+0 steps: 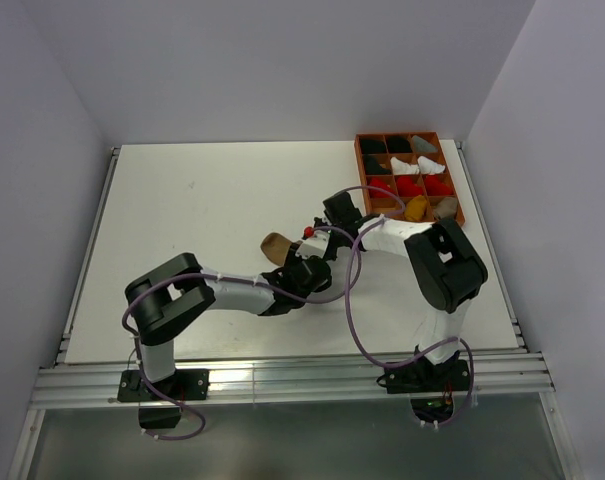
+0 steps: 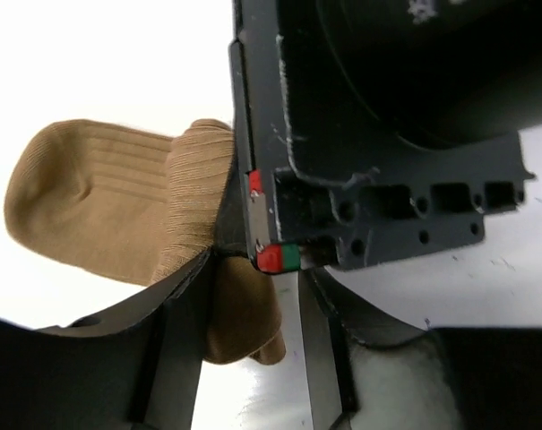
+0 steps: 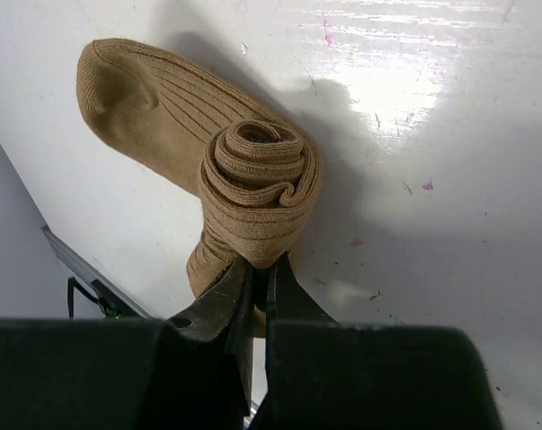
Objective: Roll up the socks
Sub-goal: Roll the sock at the center of the board.
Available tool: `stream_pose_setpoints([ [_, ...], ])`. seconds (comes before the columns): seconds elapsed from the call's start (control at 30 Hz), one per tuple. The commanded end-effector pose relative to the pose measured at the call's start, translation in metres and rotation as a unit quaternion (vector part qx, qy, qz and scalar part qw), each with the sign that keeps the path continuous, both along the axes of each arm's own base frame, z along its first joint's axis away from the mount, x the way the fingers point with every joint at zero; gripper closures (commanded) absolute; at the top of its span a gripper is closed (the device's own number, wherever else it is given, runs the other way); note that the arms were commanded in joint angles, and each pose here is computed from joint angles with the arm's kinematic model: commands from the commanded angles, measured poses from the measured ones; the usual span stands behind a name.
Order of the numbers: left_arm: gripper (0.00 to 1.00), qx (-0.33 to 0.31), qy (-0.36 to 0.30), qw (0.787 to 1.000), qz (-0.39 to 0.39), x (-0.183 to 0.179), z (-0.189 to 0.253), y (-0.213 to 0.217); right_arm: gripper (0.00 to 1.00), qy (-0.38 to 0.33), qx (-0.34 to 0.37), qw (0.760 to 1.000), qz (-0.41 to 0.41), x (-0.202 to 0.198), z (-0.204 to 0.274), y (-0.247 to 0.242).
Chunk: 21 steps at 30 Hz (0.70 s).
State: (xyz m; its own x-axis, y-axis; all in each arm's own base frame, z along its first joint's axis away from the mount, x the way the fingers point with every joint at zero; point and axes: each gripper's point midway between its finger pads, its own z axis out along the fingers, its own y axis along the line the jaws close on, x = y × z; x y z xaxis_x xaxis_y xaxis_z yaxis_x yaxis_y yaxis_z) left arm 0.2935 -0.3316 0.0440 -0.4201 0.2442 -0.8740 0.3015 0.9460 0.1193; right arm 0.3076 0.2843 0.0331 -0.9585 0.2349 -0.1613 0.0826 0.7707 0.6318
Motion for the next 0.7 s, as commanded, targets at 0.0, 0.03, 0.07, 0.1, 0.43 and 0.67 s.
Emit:
stream_pose_setpoints([
  [0.0, 0.55, 0.078, 0.001, 0.995, 0.065, 0.004, -0.017, 0.038, 1.0, 0.033, -0.024, 0.999, 0.011, -0.014, -0.014, -0.005],
  [0.03, 0.57, 0.08, 0.003, 0.994, 0.074, 0.004, -0.018, 0.041, 1.0, 0.034, -0.025, 0.999, 0.012, -0.015, -0.014, -0.005],
  [0.07, 0.58, 0.085, 0.001, 0.993, 0.082, 0.004, -0.019, 0.044, 1.0, 0.034, -0.023, 0.999, 0.013, -0.014, -0.014, -0.005],
  [0.1, 0.62, 0.093, 0.007, 0.992, 0.09, 0.002, -0.023, 0.048, 1.0, 0.036, -0.018, 0.999, 0.014, -0.015, -0.013, -0.004],
  [0.43, 0.99, 0.065, 0.026, 0.995, 0.077, -0.006, -0.019, 0.046, 1.0, 0.039, 0.01, 0.999, 0.011, -0.014, -0.009, -0.003],
  [0.67, 0.99, 0.002, 0.068, 0.997, 0.032, -0.012, -0.005, 0.03, 0.57, -0.013, 0.086, 0.996, 0.006, -0.003, 0.017, 0.002],
])
